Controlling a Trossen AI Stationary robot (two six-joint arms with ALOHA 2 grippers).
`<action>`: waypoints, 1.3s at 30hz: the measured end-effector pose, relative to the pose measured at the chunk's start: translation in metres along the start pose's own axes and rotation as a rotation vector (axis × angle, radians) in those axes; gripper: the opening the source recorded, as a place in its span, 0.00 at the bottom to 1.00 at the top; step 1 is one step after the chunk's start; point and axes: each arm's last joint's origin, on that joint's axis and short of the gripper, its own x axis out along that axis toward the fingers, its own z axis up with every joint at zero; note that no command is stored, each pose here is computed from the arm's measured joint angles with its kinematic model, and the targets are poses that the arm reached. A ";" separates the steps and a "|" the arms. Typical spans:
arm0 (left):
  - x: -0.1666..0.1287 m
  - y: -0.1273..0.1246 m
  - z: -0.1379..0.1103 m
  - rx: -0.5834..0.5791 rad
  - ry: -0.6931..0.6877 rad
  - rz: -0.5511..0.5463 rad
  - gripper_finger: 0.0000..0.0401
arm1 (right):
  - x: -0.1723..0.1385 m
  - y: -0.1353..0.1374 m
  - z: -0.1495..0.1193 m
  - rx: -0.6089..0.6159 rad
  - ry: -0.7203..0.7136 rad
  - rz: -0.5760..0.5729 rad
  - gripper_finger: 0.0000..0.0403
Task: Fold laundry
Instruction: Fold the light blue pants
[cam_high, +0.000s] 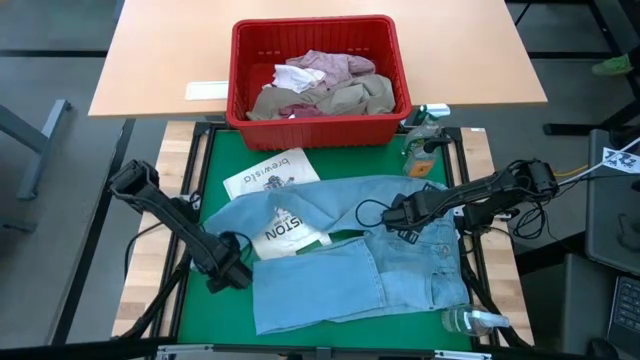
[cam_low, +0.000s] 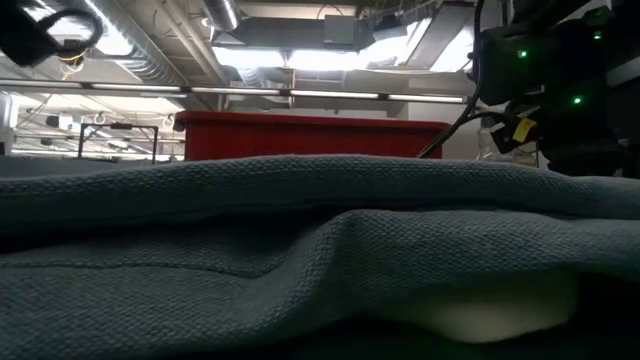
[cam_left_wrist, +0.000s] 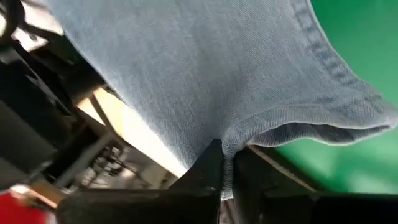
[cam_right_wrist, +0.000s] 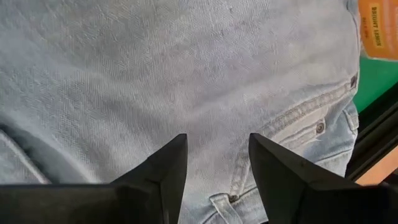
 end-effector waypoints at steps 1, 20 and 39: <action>0.001 -0.001 0.001 -0.028 -0.002 -0.008 0.05 | 0.000 0.000 0.000 0.000 0.000 0.002 0.43; 0.001 -0.004 -0.002 -0.278 0.090 -0.054 0.27 | 0.000 0.000 0.000 0.001 0.003 0.009 0.43; -0.009 -0.010 -0.049 -0.667 -0.031 -0.363 0.27 | -0.001 0.001 0.000 0.001 0.018 0.031 0.43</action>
